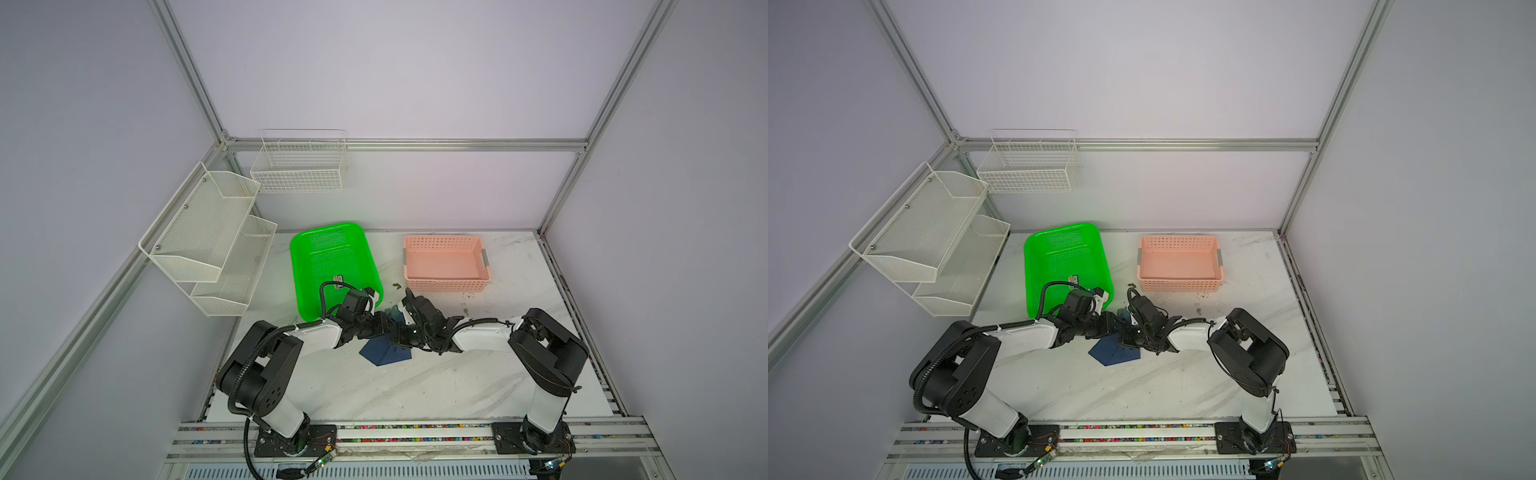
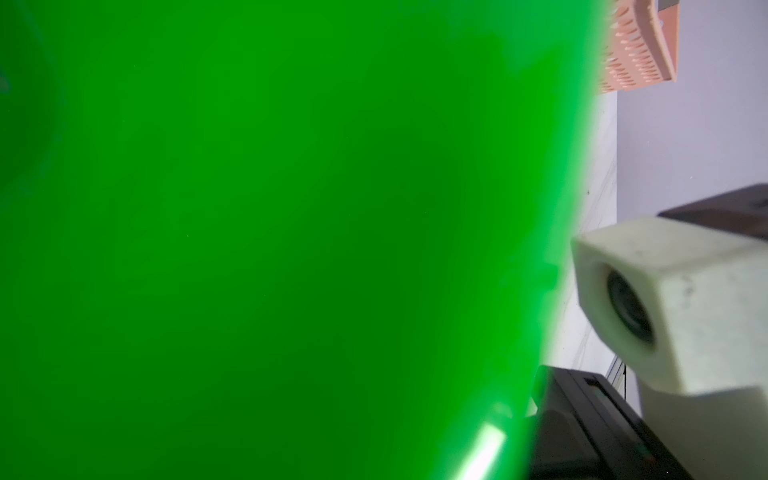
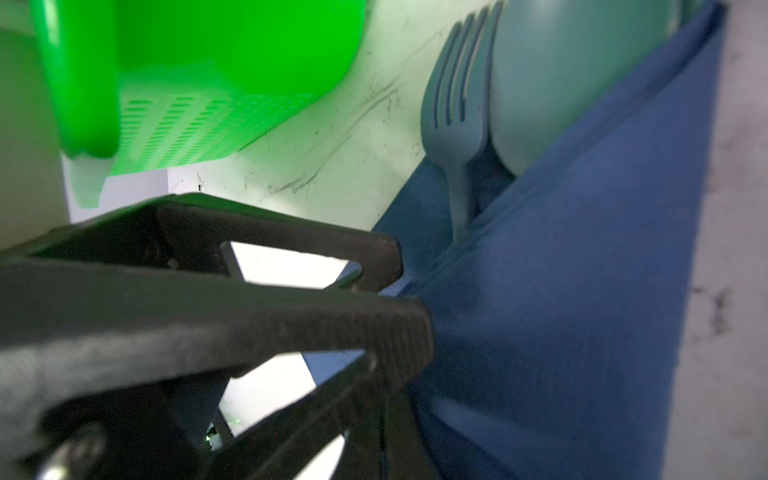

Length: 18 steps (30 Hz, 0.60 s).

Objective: Place the utensils on the paper napkin and roll it up

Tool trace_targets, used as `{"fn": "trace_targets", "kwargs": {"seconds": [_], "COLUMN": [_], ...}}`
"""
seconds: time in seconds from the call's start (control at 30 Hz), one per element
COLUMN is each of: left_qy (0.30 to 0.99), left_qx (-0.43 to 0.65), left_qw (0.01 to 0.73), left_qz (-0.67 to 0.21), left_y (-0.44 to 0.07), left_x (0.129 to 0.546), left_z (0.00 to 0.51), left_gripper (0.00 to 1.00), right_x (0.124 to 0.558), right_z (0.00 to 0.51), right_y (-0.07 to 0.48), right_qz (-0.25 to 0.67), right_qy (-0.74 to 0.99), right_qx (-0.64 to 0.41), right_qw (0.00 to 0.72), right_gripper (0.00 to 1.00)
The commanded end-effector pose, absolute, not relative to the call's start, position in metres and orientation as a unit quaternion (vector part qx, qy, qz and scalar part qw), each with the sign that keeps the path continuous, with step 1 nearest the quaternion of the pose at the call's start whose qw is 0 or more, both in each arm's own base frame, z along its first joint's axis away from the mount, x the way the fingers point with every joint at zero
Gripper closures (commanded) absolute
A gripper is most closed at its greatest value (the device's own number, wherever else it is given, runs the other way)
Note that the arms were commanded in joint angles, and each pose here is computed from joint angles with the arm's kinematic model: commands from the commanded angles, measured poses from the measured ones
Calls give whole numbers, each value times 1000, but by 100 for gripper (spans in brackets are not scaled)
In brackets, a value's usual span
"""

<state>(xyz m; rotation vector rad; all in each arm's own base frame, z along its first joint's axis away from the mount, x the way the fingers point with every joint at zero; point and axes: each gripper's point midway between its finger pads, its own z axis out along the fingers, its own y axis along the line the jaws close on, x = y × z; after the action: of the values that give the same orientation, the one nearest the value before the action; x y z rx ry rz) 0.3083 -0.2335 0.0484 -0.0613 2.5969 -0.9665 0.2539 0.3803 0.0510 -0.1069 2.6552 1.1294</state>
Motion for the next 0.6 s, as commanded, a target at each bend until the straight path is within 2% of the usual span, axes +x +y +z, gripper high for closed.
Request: {"fn": "trace_targets", "kwargs": {"seconds": [0.0, 0.2, 0.33, 0.57], "left_qy": [941, 943, 944, 943], "left_qx": [-36, -34, -32, -24], "left_qw": [110, 110, 118, 137], "left_qz": [-318, -311, -306, -301], "left_y": [-228, -226, -225, -227], "left_x": [286, 286, 288, 293], "left_z": [23, 25, 33, 54], "left_gripper": [63, 65, 59, 54], "right_x": [253, 253, 253, 253], "right_z": [50, 52, 52, 53], "right_y": [388, 387, 386, 386], "right_qz": [397, 398, 397, 396], "right_qy": [909, 908, 908, 908], "right_qx": [-37, -37, -37, -38], "right_qw": [124, 126, 126, 129], "right_gripper": [100, 100, 100, 100]}}
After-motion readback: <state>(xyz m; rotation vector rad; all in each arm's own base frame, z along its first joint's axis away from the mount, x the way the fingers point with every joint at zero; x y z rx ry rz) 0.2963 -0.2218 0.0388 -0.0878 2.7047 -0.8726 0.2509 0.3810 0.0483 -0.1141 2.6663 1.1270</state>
